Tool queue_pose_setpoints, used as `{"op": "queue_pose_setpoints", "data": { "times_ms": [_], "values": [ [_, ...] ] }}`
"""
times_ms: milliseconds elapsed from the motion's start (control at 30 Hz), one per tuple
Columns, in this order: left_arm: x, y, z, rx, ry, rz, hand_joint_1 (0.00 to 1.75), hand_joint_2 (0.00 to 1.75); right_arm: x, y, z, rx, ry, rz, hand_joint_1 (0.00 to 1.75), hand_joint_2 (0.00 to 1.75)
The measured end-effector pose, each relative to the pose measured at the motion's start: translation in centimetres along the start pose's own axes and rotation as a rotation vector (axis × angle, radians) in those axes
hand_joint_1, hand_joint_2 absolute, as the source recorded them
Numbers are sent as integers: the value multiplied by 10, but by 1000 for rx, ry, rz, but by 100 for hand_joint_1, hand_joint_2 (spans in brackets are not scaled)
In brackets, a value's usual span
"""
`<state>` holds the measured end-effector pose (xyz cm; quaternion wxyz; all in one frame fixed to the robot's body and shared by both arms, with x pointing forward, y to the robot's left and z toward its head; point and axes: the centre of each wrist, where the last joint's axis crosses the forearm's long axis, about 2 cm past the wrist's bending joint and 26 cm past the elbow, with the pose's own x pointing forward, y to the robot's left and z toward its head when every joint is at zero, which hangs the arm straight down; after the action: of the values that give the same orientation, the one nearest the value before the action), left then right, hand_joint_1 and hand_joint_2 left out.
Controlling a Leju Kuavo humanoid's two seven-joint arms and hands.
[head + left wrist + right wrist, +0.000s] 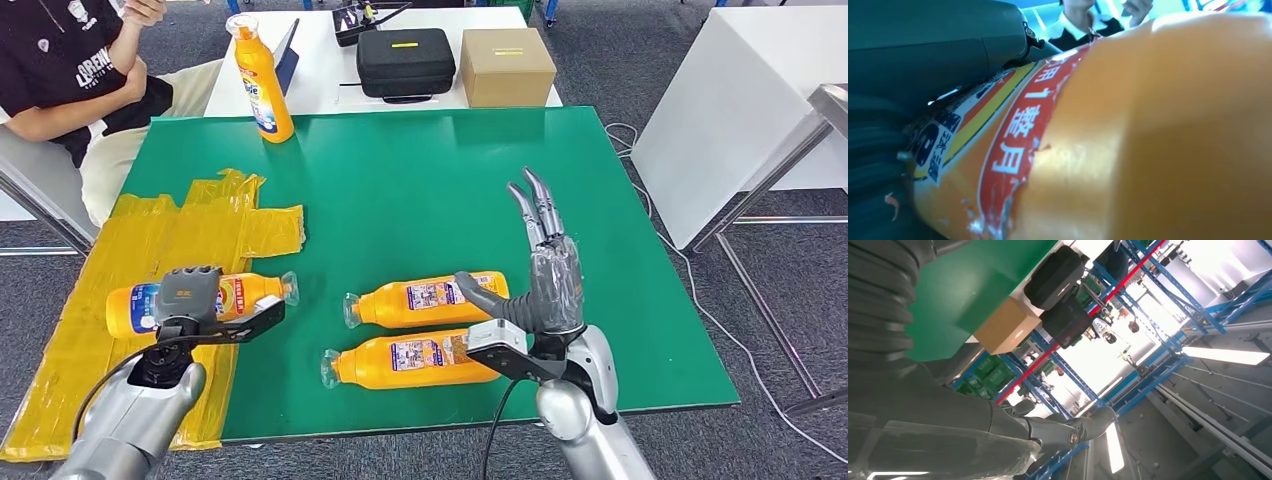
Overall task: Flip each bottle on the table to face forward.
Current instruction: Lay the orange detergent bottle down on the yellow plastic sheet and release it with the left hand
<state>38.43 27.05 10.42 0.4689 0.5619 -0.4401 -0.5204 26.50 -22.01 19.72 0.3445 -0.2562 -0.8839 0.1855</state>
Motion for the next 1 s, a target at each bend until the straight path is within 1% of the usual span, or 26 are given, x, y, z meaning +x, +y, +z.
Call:
{"op": "queue_pose_setpoints", "data": {
  "times_ms": [33, 67, 100, 267, 433, 567, 700, 833, 1000],
  "values": [
    [-1, 0, -1, -8, 7, 0, 54, 175, 0, 0, 0, 1, 2, -1, 0, 175],
    [-3, 0, -3, -17, 12, 0, 16, 175, 0, 1, 0, 2, 3, -3, 0, 175],
    [-4, 0, -4, -30, 18, -1, 1, 175, 0, 1, 0, 3, 4, -3, 0, 175],
    [-11, 0, -11, -105, 38, -11, 0, 175, 1, 2, 0, 5, 10, -5, 0, 175],
    [-16, 2, -18, -180, 35, -19, 0, 175, 0, 5, 0, 18, 20, -12, 0, 175],
    [-18, 3, -21, -210, 32, -20, 0, 175, 0, 6, 0, 23, 22, -14, 0, 175],
    [-20, 5, -25, -253, 0, -17, 0, 175, 0, 7, -1, 23, 28, -18, 0, 175],
    [-22, 9, -29, -300, -64, 6, 0, 175, -2, 8, 0, 27, 42, -22, 0, 175],
    [-20, 11, -30, -308, -98, 29, 0, 175, -4, 9, 3, 32, 61, -26, 0, 175]
  ]
}}
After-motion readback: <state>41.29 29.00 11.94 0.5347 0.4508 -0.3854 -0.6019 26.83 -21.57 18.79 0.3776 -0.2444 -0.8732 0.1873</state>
